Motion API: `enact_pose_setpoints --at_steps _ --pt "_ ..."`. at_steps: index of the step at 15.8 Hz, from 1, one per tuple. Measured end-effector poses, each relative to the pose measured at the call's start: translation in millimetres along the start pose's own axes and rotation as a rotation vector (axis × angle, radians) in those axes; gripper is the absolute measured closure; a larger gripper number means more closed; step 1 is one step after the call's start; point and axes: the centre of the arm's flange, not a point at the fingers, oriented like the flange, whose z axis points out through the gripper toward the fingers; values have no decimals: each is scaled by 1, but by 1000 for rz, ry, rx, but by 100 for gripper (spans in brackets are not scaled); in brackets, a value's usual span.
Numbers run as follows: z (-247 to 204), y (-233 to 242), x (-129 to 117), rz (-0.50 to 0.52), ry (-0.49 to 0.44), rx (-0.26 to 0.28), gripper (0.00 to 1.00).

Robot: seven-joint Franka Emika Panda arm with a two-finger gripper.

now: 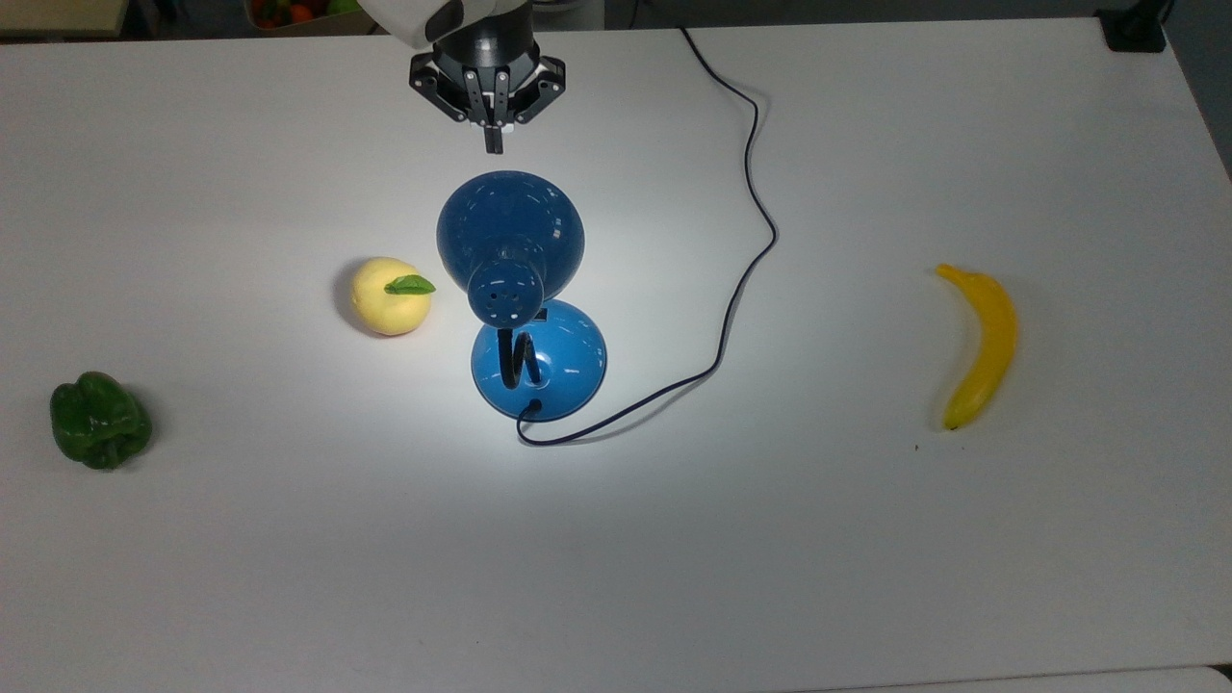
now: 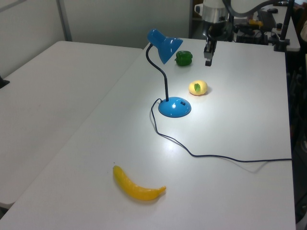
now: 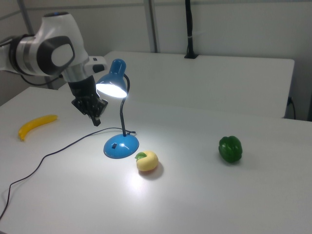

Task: Turn off lamp
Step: 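Move the gripper down toward the switch on the blue lamp base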

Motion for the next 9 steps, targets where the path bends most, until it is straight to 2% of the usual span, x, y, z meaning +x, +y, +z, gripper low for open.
enact_pose_setpoints --at_steps 9 --pt "70 -29 17 -47 40 7 99"
